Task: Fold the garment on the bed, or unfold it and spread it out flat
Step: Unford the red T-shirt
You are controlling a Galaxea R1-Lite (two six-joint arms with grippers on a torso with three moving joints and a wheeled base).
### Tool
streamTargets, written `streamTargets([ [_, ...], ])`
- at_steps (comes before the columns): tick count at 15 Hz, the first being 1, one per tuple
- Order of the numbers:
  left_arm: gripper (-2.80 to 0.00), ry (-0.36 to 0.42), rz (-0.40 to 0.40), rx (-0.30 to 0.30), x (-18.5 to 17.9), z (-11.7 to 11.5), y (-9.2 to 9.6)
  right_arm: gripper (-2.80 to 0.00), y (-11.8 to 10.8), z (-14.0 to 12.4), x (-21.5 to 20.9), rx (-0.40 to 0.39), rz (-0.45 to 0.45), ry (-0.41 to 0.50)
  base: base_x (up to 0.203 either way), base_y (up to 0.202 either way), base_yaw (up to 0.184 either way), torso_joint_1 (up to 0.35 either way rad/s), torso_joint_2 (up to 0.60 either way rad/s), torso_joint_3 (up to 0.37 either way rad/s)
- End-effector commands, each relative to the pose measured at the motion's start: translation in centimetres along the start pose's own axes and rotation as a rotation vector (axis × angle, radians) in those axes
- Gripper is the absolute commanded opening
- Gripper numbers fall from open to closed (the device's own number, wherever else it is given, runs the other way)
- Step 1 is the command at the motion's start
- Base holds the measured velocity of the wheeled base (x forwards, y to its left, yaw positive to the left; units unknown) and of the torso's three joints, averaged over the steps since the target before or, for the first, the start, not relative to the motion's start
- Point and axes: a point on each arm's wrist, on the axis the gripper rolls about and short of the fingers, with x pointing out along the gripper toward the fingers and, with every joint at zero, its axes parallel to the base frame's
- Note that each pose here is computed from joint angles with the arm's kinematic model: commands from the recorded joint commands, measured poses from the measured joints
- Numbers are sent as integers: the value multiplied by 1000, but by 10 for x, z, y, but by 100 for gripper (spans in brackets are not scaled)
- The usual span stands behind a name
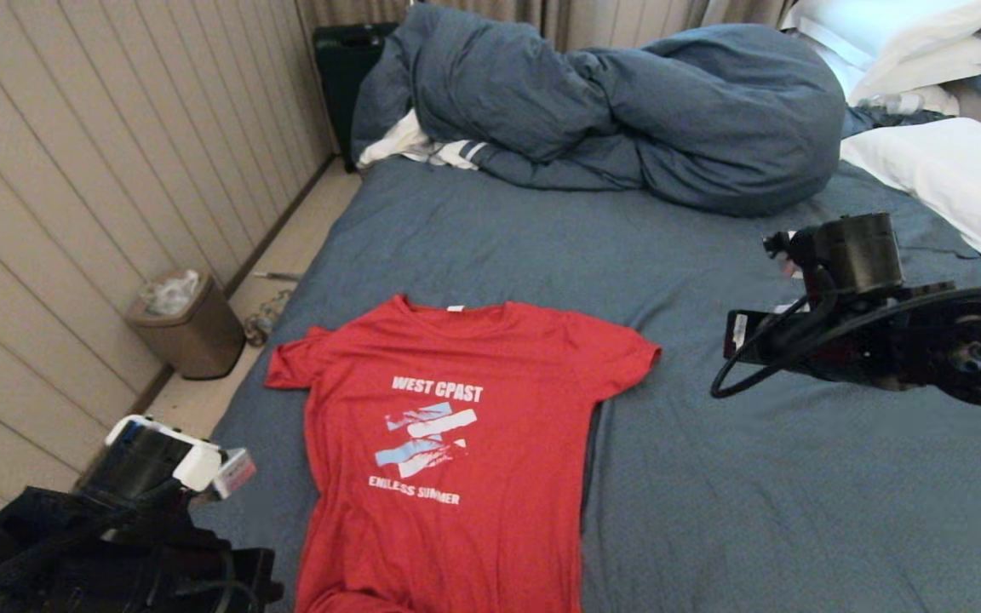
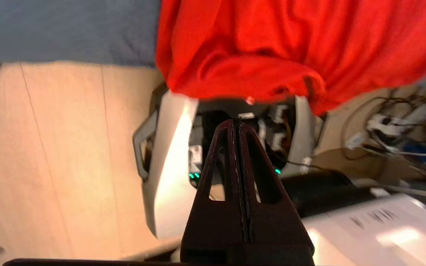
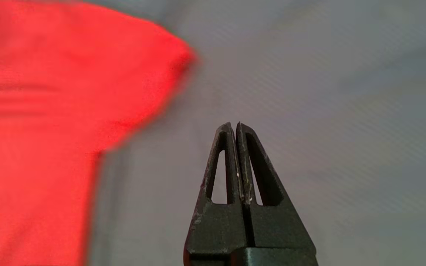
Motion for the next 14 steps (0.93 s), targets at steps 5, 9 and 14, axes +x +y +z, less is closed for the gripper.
streamTargets([
  [5, -280, 20, 69, 49, 64, -13, 14, -280, 3, 7, 14, -36, -132, 51, 0, 0, 0, 0, 0, 0],
  [9, -280, -40, 73, 98, 81, -1, 0, -280, 8, 4, 26, -41, -139, 60, 0, 0, 0, 0, 0, 0],
  [14, -280, -103, 51, 253, 86, -21, -39, -280, 14, 19, 37, -44, -128, 25, 0, 0, 0, 0, 0, 0],
])
